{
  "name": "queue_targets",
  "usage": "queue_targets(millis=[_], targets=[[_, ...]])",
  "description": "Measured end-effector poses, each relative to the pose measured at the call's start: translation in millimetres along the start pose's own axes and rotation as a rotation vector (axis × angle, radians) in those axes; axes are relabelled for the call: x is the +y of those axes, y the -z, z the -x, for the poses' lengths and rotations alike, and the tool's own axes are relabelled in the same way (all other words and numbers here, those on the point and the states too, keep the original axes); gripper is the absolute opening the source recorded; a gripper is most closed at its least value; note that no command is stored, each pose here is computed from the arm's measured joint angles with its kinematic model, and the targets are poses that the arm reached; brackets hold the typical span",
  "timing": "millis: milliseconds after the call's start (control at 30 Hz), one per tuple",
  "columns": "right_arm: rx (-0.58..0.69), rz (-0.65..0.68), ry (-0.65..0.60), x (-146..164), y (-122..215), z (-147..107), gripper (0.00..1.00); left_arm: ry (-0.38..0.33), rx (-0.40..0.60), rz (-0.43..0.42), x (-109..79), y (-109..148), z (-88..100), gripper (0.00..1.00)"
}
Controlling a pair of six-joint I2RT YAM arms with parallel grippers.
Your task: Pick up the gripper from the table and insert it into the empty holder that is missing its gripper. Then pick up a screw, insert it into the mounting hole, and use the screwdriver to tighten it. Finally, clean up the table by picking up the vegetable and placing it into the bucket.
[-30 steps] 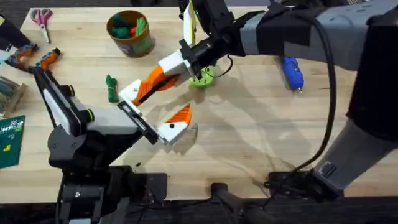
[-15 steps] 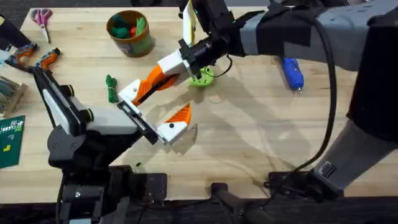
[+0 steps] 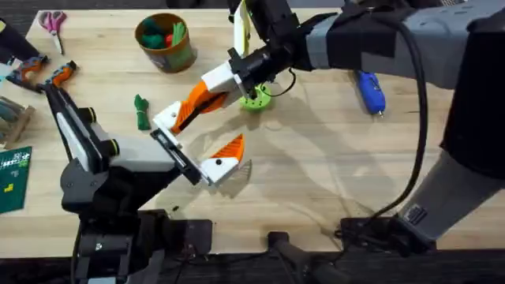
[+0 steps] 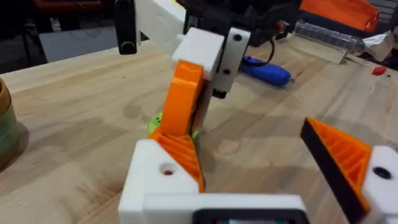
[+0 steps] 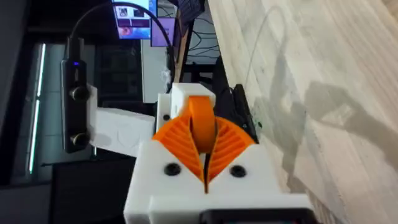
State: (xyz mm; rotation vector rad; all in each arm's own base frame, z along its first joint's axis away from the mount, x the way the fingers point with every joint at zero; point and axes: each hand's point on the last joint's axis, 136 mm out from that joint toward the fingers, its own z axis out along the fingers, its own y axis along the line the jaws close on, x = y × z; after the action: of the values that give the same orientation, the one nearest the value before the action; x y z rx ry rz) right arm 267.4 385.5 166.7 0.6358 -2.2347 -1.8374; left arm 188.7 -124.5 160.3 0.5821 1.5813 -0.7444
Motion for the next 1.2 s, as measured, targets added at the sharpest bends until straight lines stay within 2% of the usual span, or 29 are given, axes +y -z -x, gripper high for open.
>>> queue_targets(millis=[567, 867, 1200], targets=[[-0.018, -0.031, 0.031, 1, -12, 5, 0.008, 0.009, -0.004, 0.047, 8.8, 1, 0.7, 0.977], [-0.004, -0.059, -0.07, -2, -7, -5, 0.009, 0.033, 0.001, 0.01, 2.6, 1, -0.4, 0.977], [-0.055, -0.131, -0.026, 2, -4, -9, 0.009, 0.032, 0.003, -0.005, -0.1, 1, -0.5, 0.977]])
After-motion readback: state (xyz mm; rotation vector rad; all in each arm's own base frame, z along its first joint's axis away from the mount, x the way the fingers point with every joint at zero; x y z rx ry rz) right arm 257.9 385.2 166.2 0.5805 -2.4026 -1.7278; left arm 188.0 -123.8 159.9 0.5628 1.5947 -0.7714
